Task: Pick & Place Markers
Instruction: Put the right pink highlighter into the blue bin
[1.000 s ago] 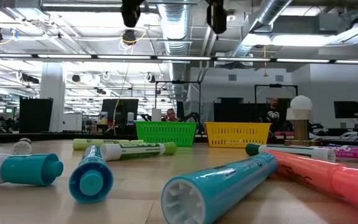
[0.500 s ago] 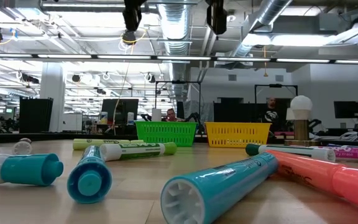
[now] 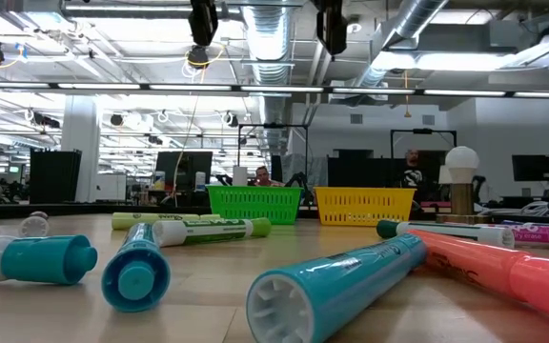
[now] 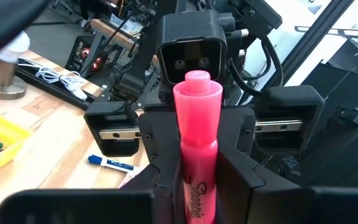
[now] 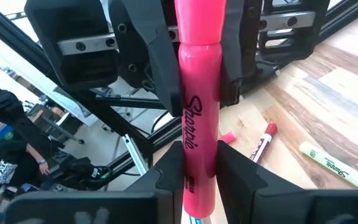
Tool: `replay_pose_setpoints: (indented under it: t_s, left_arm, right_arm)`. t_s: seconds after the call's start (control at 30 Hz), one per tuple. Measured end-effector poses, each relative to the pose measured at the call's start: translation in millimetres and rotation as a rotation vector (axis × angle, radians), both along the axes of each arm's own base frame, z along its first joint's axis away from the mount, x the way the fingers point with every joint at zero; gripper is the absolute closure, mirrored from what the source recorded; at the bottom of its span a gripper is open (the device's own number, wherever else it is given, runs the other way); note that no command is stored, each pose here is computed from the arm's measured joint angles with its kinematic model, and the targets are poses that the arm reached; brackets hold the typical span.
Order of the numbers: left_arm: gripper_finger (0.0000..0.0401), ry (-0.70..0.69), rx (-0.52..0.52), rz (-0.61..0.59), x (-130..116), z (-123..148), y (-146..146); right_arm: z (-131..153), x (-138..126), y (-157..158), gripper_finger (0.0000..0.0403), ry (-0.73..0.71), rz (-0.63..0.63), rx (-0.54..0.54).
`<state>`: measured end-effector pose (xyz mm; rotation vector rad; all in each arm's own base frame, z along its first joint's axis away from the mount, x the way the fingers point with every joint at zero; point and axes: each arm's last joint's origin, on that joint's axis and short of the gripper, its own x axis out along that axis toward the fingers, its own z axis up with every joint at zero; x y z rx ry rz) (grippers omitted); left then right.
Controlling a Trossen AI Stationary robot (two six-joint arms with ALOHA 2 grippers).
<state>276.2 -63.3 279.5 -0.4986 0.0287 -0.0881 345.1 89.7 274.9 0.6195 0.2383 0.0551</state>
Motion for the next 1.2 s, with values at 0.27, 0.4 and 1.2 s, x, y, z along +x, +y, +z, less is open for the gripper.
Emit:
replay_pose_setpoints:
  t_s: [0.27, 0.4, 1.2]
  left_arm:
    - [0.0333, 0.007, 0.065, 0.003, 0, -1, 1]
    - [0.0333, 0.064, 0.077, 0.010, 0, -7, 4]
    - [0.0333, 0.296, 0.172, 0.034, 1, -29, 39]
  right_arm:
    - [-9, -4, 0, 0.0266, 0.108, 0.044, -0.025]
    - [-6, -10, 0, 0.0223, 0.139, 0.106, -0.046]
    - [14, -117, -1, 0.0212, 0.589, -0.227, -0.252]
